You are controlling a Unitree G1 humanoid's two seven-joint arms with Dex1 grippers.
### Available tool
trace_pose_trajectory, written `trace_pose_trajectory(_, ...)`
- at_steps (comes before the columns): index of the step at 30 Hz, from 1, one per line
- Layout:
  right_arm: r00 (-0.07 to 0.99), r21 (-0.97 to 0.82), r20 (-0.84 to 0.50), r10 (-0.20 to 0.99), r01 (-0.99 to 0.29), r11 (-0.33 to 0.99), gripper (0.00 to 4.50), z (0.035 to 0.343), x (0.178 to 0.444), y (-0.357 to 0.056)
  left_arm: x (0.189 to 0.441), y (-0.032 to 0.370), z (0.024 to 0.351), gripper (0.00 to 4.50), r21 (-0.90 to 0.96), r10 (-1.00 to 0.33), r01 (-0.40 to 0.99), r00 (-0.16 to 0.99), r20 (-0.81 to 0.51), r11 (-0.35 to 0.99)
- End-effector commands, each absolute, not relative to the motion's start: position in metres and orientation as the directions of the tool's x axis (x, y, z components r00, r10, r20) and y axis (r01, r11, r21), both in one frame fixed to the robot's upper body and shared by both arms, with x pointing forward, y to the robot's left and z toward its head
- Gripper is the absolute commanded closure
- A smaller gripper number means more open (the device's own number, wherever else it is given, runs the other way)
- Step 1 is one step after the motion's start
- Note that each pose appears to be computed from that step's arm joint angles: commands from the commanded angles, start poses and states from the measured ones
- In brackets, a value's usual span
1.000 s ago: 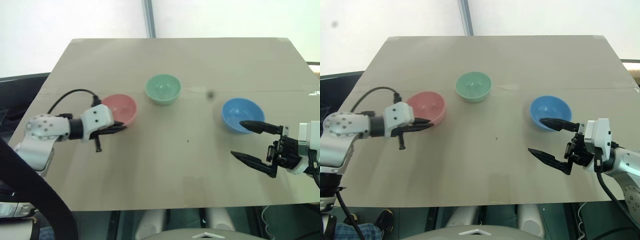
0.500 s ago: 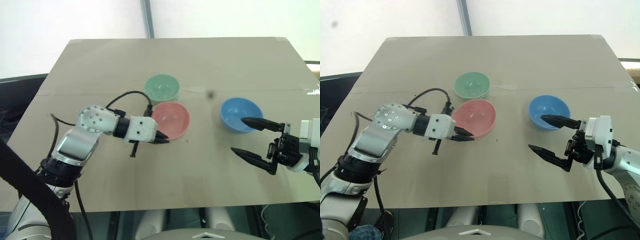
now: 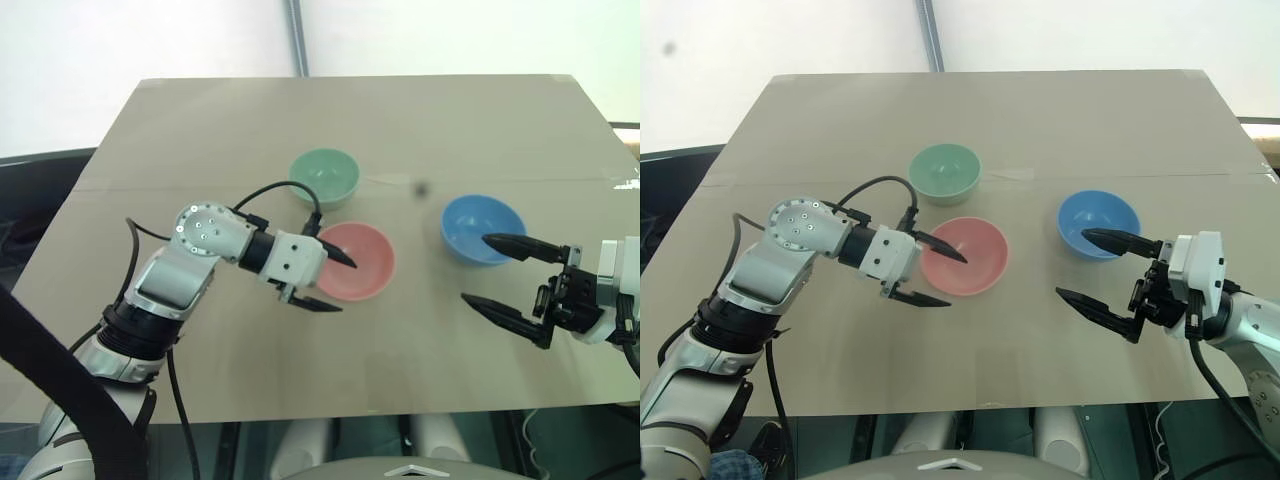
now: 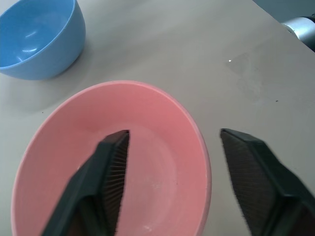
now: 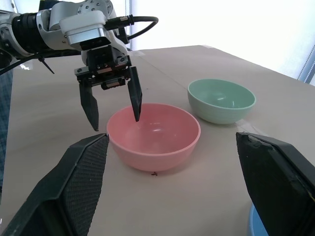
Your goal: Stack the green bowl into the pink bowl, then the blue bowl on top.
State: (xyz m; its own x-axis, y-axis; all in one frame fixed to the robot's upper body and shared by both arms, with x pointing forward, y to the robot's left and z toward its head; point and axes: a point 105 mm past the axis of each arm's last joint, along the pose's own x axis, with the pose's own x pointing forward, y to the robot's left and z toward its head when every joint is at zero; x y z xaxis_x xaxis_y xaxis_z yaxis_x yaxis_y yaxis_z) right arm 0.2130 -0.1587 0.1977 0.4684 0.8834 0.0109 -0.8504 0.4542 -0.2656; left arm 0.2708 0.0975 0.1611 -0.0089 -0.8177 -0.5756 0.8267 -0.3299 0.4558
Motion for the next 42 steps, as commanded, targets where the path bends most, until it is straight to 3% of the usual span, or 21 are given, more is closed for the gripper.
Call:
trace_pose_trajectory(1,0.448,-0.308,0.037,0.893,-0.845,0.436,0.0,0.207,0.208,-0.153,0.271,0.099,0.168,0.05,0.492,-0.819,0.802,0.004,-0.573,-0.34)
trace_pose_trajectory(8,0.445,-0.305,0.033,0.895,-0.848,0.433,0.0,0.206,0.211,-0.155,0.273,0.107,0.178,0.05,0.486,-0.829,0.82,0.025,-0.559,-0.303)
trace_pose_trajectory(10,0.443,-0.305,0.031,0.896,-0.849,0.431,0.0,0.206,0.211,-0.155,0.278,0.113,0.19,0.05,0.485,-0.849,0.841,0.06,-0.525,-0.24)
trace_pose_trajectory(16,0.442,-0.302,0.031,0.896,-0.851,0.43,0.0,0.206,0.212,-0.155,0.311,0.147,0.221,0.05,0.483,-0.865,0.874,0.278,-0.417,0.048)
trace_pose_trajectory(24,0.439,-0.307,0.03,0.898,-0.851,0.427,0.0,0.206,0.215,-0.158,0.338,0.198,0.21,0.05,0.499,-0.77,0.827,0.489,-0.409,0.26)
trace_pose_trajectory(29,0.425,-0.309,0.031,0.905,-0.856,0.413,0.0,0.207,0.218,-0.157,0.352,0.208,0.2,0.05,0.561,-0.723,0.778,0.558,-0.407,0.284)
trace_pose_trajectory(38,0.413,-0.318,0.03,0.91,-0.859,0.401,0.0,0.208,0.223,-0.158,0.374,0.189,0.182,0.05,0.704,-0.699,0.704,0.547,-0.46,0.088)
trace_pose_trajectory(42,0.415,-0.32,0.03,0.909,-0.858,0.402,0.0,0.209,0.221,-0.158,0.385,0.179,0.181,0.05,0.724,-0.711,0.687,0.54,-0.451,0.063)
